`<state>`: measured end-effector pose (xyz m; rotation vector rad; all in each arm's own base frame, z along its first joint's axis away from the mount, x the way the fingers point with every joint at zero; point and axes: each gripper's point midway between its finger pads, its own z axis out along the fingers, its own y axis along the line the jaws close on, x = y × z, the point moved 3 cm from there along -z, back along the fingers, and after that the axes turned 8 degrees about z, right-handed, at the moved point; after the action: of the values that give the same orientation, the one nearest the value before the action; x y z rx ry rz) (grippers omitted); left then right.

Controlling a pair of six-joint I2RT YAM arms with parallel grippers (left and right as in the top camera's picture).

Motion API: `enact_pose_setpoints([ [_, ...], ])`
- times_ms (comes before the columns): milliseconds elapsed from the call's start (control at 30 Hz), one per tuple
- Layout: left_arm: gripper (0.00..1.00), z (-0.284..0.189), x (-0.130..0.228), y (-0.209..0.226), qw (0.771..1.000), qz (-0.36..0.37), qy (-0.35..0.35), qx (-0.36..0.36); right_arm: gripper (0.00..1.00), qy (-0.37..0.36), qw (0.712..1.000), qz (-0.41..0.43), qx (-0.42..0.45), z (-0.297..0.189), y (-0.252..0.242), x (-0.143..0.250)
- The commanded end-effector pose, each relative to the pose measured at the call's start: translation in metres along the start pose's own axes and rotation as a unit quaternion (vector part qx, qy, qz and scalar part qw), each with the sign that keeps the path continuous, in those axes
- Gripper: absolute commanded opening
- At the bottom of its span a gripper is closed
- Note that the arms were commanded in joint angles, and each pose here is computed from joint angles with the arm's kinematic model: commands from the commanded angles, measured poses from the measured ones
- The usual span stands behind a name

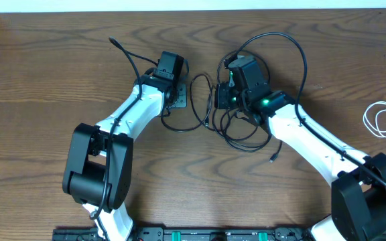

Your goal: Untangle cables

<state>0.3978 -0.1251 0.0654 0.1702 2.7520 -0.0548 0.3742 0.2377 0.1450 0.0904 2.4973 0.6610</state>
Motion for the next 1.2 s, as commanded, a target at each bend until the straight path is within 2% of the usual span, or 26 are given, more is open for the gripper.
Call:
enact_pose_setpoints([
  [0,0.15,0.002,0.002,0.001,1.000,-0.003,0.004,-0.002,0.02,0.003,1.000,-0.009,0.001,0.003,0.001,0.002],
  [1167,0.15,0.002,0.002,0.001,1.000,-0.003,0.004,-0.002,0.03,0.014,1.000,-0.019,-0.005,0.010,0.009,0.013],
])
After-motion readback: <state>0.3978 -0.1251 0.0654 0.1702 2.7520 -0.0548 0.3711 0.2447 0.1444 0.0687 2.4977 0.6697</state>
